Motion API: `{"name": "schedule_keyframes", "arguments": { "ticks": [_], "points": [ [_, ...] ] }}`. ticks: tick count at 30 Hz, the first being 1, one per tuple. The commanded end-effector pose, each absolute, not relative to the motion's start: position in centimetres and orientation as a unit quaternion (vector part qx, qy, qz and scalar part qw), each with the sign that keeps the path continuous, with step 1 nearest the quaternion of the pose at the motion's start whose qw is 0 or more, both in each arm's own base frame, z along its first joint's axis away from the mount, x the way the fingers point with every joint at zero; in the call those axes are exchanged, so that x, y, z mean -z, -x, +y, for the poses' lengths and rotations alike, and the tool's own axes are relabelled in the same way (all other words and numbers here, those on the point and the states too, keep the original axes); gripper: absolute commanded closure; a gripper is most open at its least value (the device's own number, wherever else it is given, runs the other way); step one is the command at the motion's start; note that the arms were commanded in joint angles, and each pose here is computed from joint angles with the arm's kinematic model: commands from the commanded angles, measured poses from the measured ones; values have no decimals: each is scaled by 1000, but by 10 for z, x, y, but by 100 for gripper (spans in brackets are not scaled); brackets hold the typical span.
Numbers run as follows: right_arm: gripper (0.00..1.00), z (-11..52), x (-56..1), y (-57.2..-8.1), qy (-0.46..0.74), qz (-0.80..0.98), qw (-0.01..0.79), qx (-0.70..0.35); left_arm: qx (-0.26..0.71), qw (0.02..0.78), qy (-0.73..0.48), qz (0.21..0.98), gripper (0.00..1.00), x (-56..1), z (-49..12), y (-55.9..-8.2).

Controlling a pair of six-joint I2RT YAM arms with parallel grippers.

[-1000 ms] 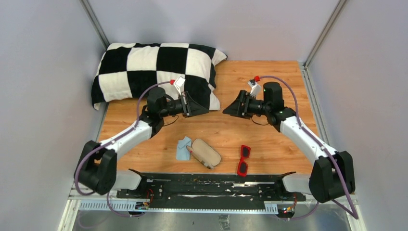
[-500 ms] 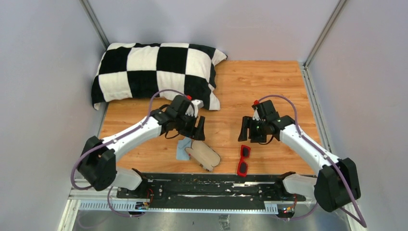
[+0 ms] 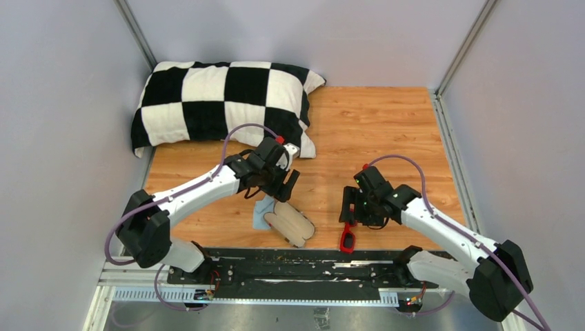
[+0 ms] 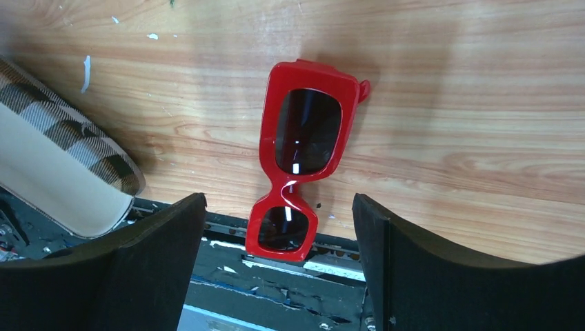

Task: Organize the sunglasses
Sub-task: Move the sunglasses to the center of the board.

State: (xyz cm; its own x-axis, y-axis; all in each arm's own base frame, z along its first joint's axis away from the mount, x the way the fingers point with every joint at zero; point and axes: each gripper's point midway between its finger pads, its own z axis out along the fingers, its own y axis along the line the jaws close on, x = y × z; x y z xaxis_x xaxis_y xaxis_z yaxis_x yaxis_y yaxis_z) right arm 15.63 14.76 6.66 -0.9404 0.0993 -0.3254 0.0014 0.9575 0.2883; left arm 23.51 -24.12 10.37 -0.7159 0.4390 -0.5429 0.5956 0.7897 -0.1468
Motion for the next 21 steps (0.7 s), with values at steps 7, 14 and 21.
{"name": "schedule_keyframes", "arguments": {
  "ticks": [7,14,21],
  "points": [
    [18,156,-39,-151,-50,979,164,-110,156,282,-258,911,23,-126,-245,-250],
    [37,154,-22,-150,-50,984,156,-71,172,277,-256,910,23,-124,-251,-249],
    [56,153,-19,-156,-48,984,159,-55,179,272,-254,911,24,-123,-254,-247]
  ]
}}
